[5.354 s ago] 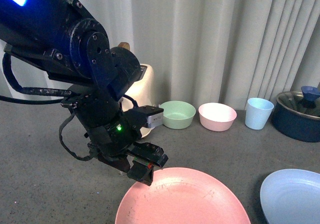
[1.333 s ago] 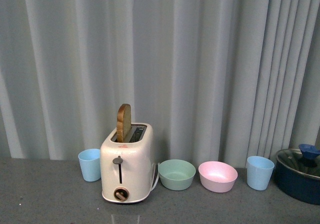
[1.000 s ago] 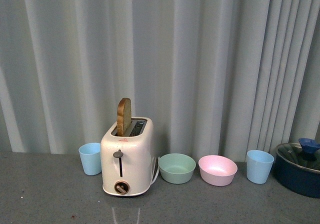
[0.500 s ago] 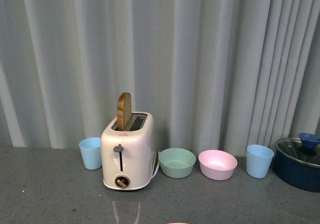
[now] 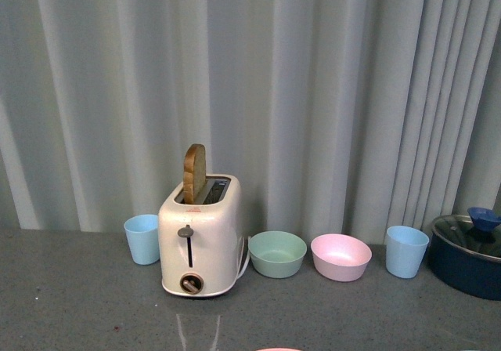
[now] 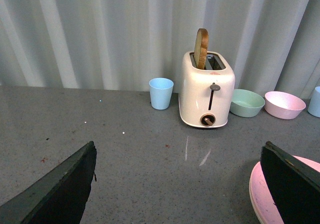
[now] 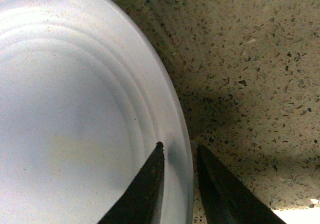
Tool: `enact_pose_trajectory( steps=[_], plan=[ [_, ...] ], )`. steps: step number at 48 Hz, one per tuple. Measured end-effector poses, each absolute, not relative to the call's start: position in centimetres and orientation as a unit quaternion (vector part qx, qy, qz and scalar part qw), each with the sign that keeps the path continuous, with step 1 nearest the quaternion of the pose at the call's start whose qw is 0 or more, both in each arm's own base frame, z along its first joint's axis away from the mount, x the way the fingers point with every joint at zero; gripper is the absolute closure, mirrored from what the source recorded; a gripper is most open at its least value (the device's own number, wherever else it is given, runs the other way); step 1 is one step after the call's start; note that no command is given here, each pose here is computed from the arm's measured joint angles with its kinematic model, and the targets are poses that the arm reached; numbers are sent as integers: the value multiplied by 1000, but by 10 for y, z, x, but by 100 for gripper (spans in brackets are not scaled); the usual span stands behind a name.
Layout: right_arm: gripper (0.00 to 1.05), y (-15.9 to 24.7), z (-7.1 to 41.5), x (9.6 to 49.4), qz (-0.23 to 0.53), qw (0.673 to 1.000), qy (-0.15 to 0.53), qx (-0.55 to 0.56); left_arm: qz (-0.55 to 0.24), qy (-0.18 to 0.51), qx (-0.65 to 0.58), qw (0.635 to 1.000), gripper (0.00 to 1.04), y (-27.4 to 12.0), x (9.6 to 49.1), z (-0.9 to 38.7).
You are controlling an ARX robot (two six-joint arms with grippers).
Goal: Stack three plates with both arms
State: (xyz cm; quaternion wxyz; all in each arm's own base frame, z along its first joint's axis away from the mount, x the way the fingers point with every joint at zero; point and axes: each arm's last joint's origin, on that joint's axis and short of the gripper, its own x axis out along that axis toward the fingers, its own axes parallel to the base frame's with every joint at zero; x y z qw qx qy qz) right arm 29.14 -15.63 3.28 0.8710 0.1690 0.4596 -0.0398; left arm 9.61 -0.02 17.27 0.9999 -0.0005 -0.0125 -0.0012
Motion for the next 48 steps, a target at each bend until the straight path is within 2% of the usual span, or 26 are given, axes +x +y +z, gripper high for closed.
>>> enact_pose_trajectory(
  steps=[4,7,23,29,34,43,48],
  plan=[
    [97,-159,33,290,-41,871,458,174,-1,-12,-1,1000,7,0,96,173],
    [102,-161,33,289,-38,871,456,179,-1,-12,-1,1000,7,0,96,173],
    [102,-175,44,279,-58,869,452,194,-1,-12,-1,1000,7,0,96,173],
    [102,-183,61,278,-73,877,437,187,-1,-12,0,1000,7,0,96,173],
    [102,-186,91,281,-75,896,402,174,-1,-12,-1,1000,7,0,96,173],
    [102,-157,163,296,-29,939,311,145,-1,-12,-1,1000,7,0,96,173],
    [102,-110,203,306,34,957,260,121,-1,-12,-1,1000,7,0,96,173]
  ],
)
